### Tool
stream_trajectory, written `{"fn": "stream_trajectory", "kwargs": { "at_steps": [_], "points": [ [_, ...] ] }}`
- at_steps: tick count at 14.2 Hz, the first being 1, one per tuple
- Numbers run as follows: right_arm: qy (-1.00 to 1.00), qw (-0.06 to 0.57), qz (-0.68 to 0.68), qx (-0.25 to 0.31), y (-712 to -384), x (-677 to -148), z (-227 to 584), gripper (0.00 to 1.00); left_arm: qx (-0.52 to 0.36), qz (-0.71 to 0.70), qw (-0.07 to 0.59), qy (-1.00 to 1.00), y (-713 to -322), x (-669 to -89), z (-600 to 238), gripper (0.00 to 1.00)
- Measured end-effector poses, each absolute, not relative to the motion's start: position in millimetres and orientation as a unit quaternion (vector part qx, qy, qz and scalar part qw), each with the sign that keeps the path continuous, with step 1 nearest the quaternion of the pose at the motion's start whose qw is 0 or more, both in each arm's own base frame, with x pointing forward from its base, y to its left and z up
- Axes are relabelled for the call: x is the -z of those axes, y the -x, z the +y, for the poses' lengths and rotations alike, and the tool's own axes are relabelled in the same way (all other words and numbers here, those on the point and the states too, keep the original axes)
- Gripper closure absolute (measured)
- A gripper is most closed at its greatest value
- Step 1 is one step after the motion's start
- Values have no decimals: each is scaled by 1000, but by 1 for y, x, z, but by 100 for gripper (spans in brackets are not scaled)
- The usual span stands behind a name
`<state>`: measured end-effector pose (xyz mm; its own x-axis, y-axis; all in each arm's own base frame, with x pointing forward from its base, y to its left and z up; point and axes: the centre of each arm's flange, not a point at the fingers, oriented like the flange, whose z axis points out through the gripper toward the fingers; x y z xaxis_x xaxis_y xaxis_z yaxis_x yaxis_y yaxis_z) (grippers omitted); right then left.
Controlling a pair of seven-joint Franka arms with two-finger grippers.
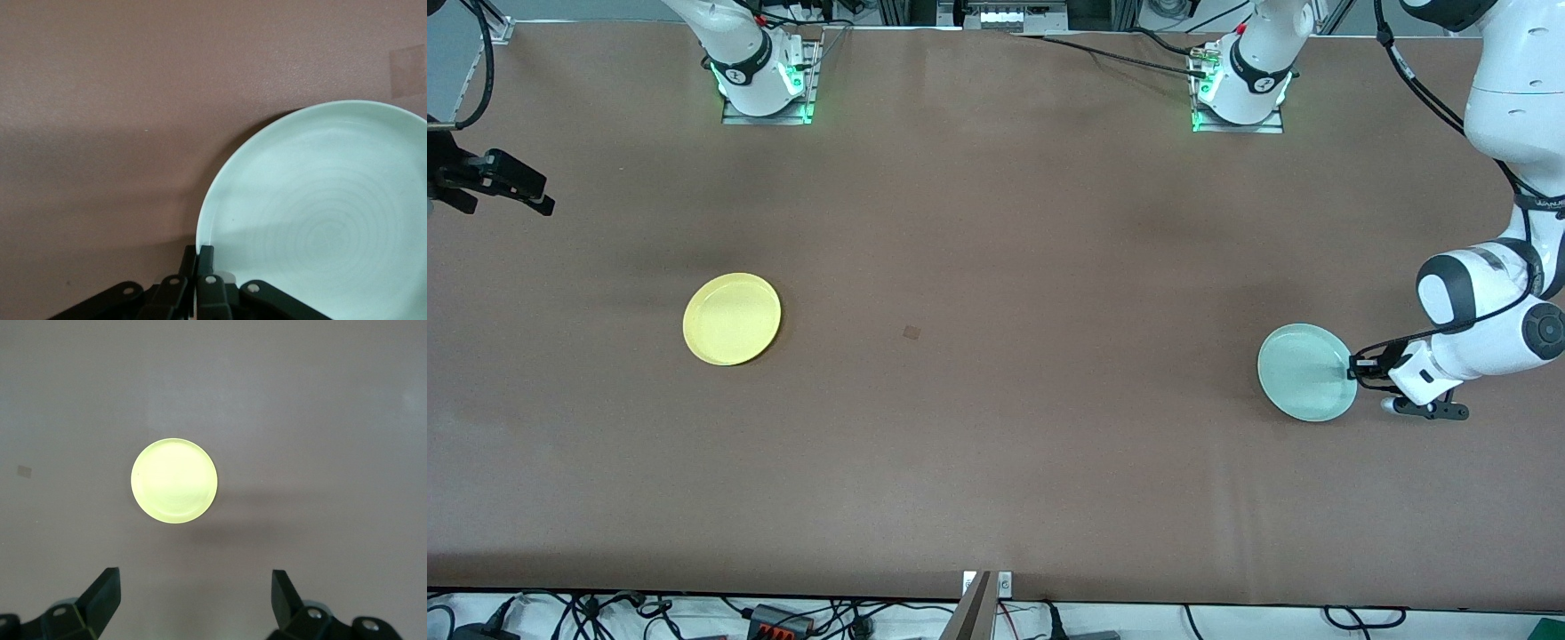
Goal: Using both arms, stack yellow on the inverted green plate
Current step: 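Reach the left gripper down and grasp the green plate's rim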
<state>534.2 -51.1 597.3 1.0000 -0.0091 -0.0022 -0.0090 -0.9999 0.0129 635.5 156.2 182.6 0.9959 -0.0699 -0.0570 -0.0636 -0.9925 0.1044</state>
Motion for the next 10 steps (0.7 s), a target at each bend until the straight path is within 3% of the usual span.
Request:
{"fn": "stream_trajectory", "kwargs": {
  "at_steps": [3, 7, 10],
  "points": [
    [-1000, 6, -7, 2, -534, -597, -54, 0, 21, -38, 51, -998, -641, -192, 152, 97],
    [-1000, 6, -8, 3, -534, -596, -55, 0, -6, -79, 48, -996, -669, -253, 111, 97],
    [-1000, 6, -6, 8, -534, -592, -54, 0, 20, -116, -17, -993, -687, -318, 81, 97]
  ]
}}
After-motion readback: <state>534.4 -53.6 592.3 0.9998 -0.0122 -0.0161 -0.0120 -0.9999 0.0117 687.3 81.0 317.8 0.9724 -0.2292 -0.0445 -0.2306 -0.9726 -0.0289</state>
